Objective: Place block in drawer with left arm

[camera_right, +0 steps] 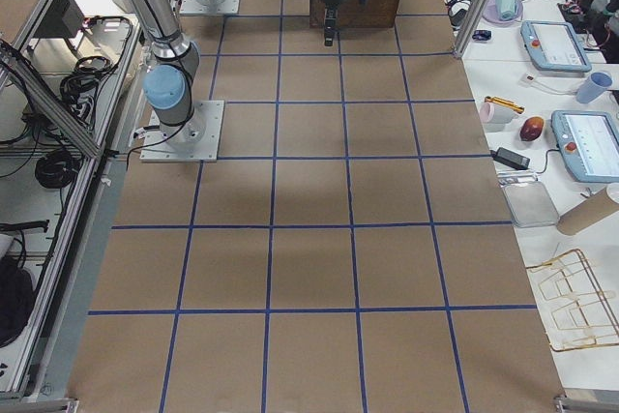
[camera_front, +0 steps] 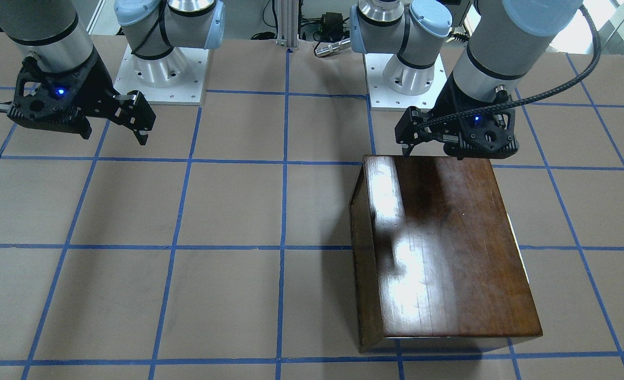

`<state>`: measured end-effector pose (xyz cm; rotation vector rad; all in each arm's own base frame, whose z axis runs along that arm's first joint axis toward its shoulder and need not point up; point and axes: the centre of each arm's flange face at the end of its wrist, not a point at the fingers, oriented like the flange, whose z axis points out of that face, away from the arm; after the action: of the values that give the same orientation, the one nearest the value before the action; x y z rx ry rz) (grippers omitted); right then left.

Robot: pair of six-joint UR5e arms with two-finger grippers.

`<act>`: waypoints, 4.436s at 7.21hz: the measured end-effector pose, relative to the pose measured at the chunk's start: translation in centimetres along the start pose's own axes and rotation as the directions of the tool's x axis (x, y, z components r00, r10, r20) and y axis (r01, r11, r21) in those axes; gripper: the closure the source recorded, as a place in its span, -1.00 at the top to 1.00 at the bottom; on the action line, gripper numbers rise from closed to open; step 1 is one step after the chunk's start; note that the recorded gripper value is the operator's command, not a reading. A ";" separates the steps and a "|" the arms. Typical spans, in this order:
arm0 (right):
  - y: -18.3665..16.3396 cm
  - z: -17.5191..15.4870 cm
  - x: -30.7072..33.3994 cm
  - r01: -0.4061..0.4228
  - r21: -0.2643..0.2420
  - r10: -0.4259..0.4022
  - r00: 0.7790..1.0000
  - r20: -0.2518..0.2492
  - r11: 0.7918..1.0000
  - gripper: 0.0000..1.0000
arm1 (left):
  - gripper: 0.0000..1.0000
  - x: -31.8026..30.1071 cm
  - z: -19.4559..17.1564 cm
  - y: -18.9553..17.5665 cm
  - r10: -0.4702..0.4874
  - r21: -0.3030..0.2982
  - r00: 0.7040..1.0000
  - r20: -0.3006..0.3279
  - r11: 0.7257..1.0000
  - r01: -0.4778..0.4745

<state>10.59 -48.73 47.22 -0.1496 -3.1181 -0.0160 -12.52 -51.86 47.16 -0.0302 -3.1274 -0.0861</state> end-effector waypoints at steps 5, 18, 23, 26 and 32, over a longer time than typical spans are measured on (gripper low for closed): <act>0.0 0.0 0.0 0.001 -0.001 -0.001 1.000 0.000 1.000 1.00 | 1.00 0.0 -0.1 0.1 0.000 0.002 1.000 0.005 1.000 0.000; 0.0 0.0 0.0 0.001 0.000 -0.001 1.000 0.000 1.000 1.00 | 1.00 -1.2 -0.5 -0.4 -0.015 0.013 1.000 0.003 1.000 0.014; 0.0 0.0 0.0 0.001 0.000 -0.001 1.000 0.000 1.000 1.00 | 1.00 -10.0 -1.2 -3.5 -0.087 0.042 0.996 -0.008 0.995 0.088; 0.0 0.0 0.0 0.001 0.000 -0.001 1.000 0.000 1.000 1.00 | 1.00 -17.8 -1.1 -5.8 -0.052 0.051 0.999 -0.008 0.997 0.052; 0.0 0.0 0.0 0.001 0.000 -0.001 1.000 0.000 1.000 1.00 | 1.00 -31.6 5.2 -8.8 0.012 0.016 0.997 -0.080 1.000 -0.011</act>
<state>10.62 -48.72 47.22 -0.1485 -3.1180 -0.0160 18.87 -60.99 41.11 -0.0430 -3.0472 -0.0617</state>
